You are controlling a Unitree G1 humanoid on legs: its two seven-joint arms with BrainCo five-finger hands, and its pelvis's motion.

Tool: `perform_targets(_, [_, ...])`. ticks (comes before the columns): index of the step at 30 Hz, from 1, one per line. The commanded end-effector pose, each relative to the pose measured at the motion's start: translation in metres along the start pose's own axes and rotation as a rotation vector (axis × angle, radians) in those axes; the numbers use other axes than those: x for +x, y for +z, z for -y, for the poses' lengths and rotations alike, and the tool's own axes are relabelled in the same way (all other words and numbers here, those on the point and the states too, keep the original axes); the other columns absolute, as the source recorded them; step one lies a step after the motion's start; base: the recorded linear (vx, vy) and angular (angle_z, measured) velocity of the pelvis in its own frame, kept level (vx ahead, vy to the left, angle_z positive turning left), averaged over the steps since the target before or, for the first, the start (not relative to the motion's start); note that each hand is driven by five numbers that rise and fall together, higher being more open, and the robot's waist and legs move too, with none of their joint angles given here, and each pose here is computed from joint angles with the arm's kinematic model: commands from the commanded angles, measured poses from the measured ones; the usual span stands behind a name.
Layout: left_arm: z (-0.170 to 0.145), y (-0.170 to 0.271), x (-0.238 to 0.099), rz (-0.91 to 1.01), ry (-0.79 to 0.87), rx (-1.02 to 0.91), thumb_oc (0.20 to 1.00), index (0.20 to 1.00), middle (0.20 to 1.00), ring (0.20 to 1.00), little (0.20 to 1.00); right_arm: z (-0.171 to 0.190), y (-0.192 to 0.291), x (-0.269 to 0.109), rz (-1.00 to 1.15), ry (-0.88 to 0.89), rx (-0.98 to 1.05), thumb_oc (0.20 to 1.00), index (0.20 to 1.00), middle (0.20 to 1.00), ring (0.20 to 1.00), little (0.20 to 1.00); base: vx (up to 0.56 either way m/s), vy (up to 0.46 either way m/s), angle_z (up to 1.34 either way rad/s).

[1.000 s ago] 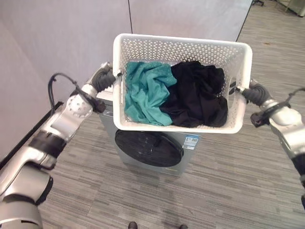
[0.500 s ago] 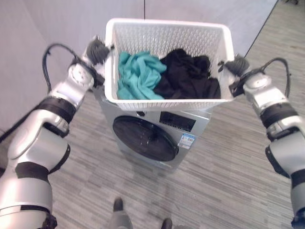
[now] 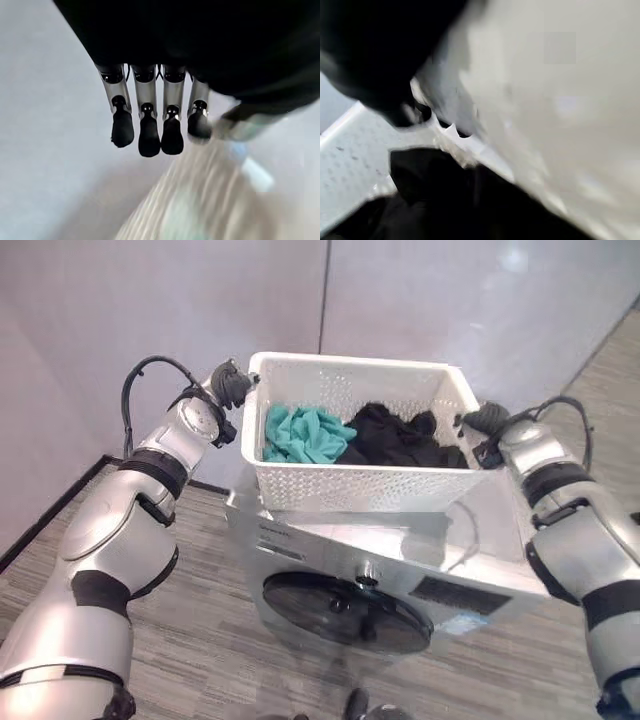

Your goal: Grab the laundry basket,head to the washer,open it,put in the laundry and shut it.

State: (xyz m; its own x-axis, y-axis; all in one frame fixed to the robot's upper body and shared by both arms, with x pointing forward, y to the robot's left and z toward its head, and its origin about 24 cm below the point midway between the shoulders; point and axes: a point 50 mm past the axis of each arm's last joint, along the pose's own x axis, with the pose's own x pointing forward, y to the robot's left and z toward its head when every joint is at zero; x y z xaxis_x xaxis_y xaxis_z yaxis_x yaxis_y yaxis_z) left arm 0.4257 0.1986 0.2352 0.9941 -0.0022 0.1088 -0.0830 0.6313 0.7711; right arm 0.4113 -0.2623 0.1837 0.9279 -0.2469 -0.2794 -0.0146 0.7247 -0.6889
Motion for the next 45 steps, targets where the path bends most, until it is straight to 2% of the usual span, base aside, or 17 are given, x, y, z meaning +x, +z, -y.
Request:
perform_targets(1, [-0.066,0.031,0.003,0.048,0.216,0.007,1.0,1.0,1.0,1.0,1.0,0.046,0.004,-0.009,0.005,-0.131,-0.068,1.0,1.0,1.0,1.0,1.0,0.03,-0.05,0.25])
perform_targets(7, [-0.07,0.019,0.001,0.002,0.217,0.028,1.0,1.0,1.0,1.0,1.0,0.052,-0.006,-0.01,-0.029,-0.129,-0.172,1.0,1.0,1.0,1.0,1.0,0.01,-0.032,0.1])
perform_targets(15, [-0.076,-0.004,-0.004,-0.05,0.222,0.027,1.0,1.0,1.0,1.0,1.0,0.062,-0.045,-0.013,-0.117,-0.108,-0.227,1.0,1.0,1.0,1.0,1.0,0.0,-0.024,-0.07])
perform_targets(24, [-0.087,-0.002,-0.008,0.001,0.293,-0.051,1.0,1.0,1.0,1.0,1.0,0.092,-0.083,-0.027,-0.179,-0.196,-0.111,1.0,1.0,1.0,1.0,1.0,0.0,-0.011,-0.07])
perform_targets(33, [-0.094,-0.006,-0.011,0.011,0.322,-0.12,1.0,1.0,1.0,1.0,1.0,0.095,-0.067,-0.026,-0.055,-0.214,0.047,1.0,1.0,1.0,1.0,1.0,0.0,-0.004,-0.02])
perform_targets(38, [-0.111,-0.002,-0.016,0.061,0.392,-0.183,1.0,1.0,1.0,1.0,1.0,0.092,-0.031,-0.024,0.122,-0.22,0.184,1.0,1.0,1.0,1.0,1.0,0.01,-0.004,-0.06])
perform_targets(44, [-0.137,0.009,-0.027,0.162,0.497,-0.245,1.0,1.0,1.0,1.0,1.0,0.112,-0.005,-0.035,0.274,-0.263,0.3,1.0,1.0,1.0,1.0,1.0,0.01,-0.007,-0.04])
perform_targets(45, [-0.147,0.011,-0.031,0.184,0.533,-0.262,1.0,1.0,1.0,1.0,1.0,0.125,-0.003,-0.041,0.287,-0.295,0.321,1.0,1.0,1.0,1.0,1.0,0.0,0.0,0.0])
